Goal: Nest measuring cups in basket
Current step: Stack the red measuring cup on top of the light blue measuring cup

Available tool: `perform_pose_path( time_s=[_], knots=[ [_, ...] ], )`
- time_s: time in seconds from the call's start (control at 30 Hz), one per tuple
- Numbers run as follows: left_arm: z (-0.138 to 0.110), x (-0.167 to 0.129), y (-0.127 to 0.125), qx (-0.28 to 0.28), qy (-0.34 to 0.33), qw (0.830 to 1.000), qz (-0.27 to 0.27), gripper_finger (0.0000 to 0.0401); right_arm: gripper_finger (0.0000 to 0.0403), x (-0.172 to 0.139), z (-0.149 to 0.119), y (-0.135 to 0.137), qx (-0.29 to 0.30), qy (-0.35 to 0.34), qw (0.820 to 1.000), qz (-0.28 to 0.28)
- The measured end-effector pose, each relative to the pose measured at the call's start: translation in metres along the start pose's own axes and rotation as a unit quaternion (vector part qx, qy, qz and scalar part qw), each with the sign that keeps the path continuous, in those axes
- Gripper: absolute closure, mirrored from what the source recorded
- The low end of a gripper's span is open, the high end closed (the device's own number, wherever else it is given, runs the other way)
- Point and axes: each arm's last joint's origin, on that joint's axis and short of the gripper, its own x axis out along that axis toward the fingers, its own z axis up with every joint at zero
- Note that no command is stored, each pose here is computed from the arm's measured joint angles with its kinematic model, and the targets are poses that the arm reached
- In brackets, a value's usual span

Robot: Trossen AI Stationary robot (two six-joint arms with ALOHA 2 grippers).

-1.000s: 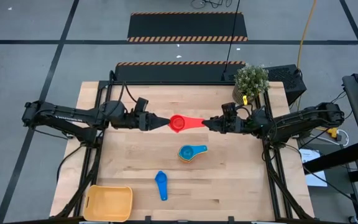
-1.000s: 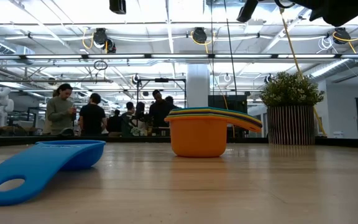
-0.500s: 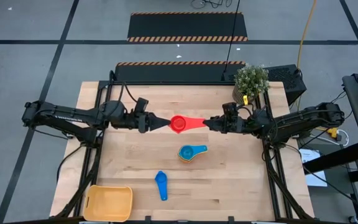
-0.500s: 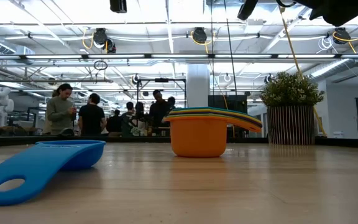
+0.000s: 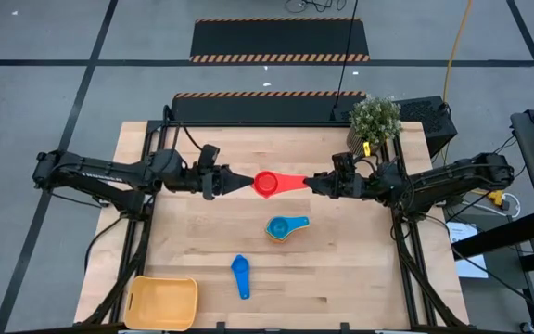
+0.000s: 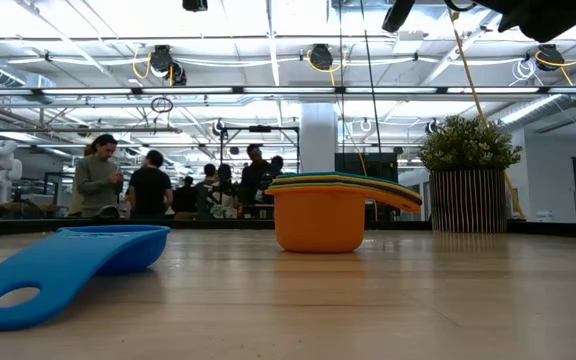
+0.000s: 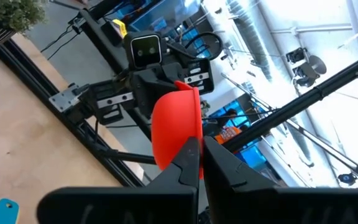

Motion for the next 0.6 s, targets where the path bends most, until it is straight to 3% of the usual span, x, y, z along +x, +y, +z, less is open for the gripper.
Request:
perform_pose_path(
  time_s=[0.6],
  knots=[
    [-0.0008,0.0002,0.0017,-0.005,0.001,1.000,0.009,0.0399,0.0270,-0.0012,-0.0007,-0.0059,0.012,0.002,0.999,-0.042]
  ],
)
